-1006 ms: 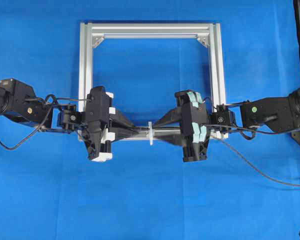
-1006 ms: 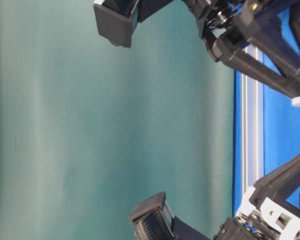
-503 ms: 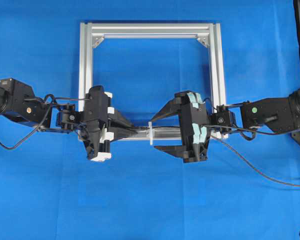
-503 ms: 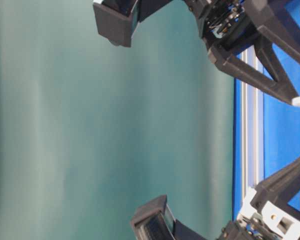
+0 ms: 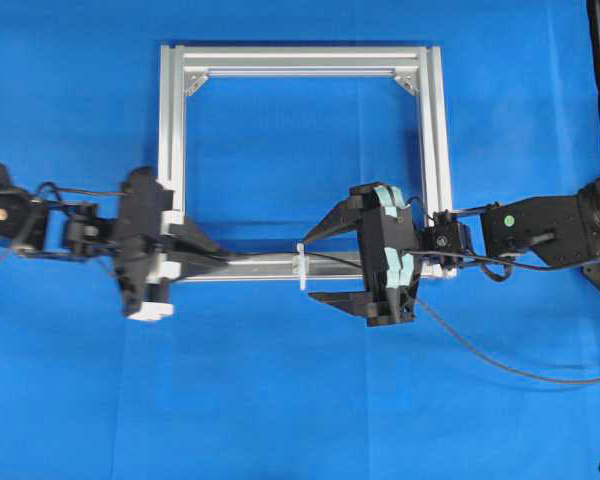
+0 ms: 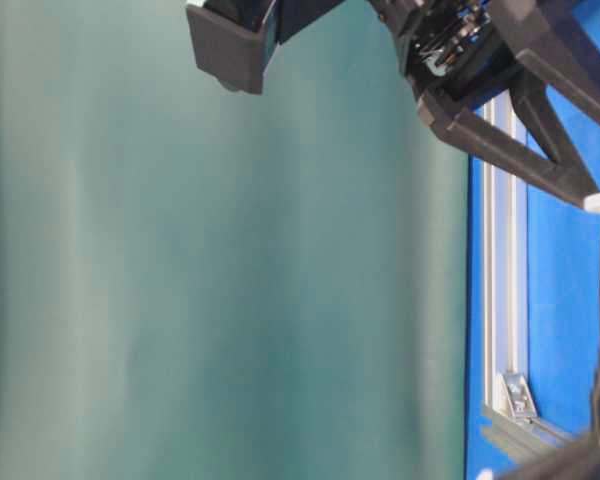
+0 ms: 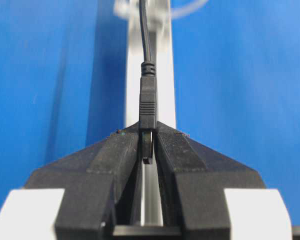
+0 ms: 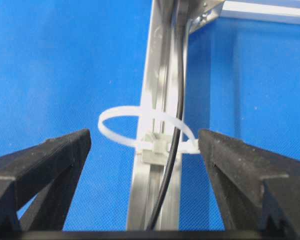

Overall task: Insert the wire through the string loop located in the center.
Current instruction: 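Open the right gripper and pull the cable leftward with the left gripper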

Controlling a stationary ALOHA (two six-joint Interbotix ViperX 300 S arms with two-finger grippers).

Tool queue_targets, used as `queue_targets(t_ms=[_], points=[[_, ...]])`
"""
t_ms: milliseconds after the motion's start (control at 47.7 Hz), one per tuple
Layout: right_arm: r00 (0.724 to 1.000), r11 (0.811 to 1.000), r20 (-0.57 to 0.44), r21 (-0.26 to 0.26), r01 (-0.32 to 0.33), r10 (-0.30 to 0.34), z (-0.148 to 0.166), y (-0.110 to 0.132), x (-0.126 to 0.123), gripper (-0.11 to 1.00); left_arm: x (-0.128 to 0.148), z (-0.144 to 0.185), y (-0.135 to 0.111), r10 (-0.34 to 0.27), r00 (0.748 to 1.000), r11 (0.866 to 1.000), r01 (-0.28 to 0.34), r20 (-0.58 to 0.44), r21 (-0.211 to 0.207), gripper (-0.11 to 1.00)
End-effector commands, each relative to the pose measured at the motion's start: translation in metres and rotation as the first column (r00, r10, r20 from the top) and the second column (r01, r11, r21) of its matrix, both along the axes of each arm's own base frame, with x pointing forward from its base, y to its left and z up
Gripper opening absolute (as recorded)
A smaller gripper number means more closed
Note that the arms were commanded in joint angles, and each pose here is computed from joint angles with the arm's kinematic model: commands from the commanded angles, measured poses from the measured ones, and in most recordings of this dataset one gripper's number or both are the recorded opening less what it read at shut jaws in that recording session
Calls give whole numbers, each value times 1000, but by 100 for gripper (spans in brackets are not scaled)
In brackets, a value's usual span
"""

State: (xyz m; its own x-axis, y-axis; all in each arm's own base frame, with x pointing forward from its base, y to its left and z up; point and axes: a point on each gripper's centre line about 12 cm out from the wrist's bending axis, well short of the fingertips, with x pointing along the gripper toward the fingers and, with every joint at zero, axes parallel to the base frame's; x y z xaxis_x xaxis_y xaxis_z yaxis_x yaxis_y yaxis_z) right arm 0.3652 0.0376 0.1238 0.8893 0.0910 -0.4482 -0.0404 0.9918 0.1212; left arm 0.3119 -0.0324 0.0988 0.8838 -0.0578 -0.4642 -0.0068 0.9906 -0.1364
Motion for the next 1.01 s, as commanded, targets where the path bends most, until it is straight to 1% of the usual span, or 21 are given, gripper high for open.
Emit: queue_targets(t_ms=[0,84,230,377,524,670,775,985], points=[[1000,1000,23,4,-1,1,7,1,2,95,-13,7,1,-1,1000,1000,1,18,-6,6],[1000,1000,23,4,-2,2,7,1,3,95,-27,5,3,8,1000,1000,-8,3,-18,6],[1000,1000,26,5,0,0,8,1,3,95,-49,6,5,25,1000,998,-25,-9,-55,6],[1000,1000,27,4,-1,1,8,1,4,95,-70,6,5,20,1000,998,-20,-13,-65,6],[1000,1000,27,4,-2,2,8,2,4,95,-85,11,4,9,1000,998,-9,5,-70,6],[1000,1000,26,5,0,0,8,1,4,95,-93,16,6,9,1000,997,-8,23,-73,6],[1000,1000,27,3,-3,3,8,2,4,95,-92,16,5,7,1000,997,-5,20,-72,6],[1000,1000,26,3,-3,3,8,1,3,95,-86,10,3,-2,999,998,0,-49,-56,6]])
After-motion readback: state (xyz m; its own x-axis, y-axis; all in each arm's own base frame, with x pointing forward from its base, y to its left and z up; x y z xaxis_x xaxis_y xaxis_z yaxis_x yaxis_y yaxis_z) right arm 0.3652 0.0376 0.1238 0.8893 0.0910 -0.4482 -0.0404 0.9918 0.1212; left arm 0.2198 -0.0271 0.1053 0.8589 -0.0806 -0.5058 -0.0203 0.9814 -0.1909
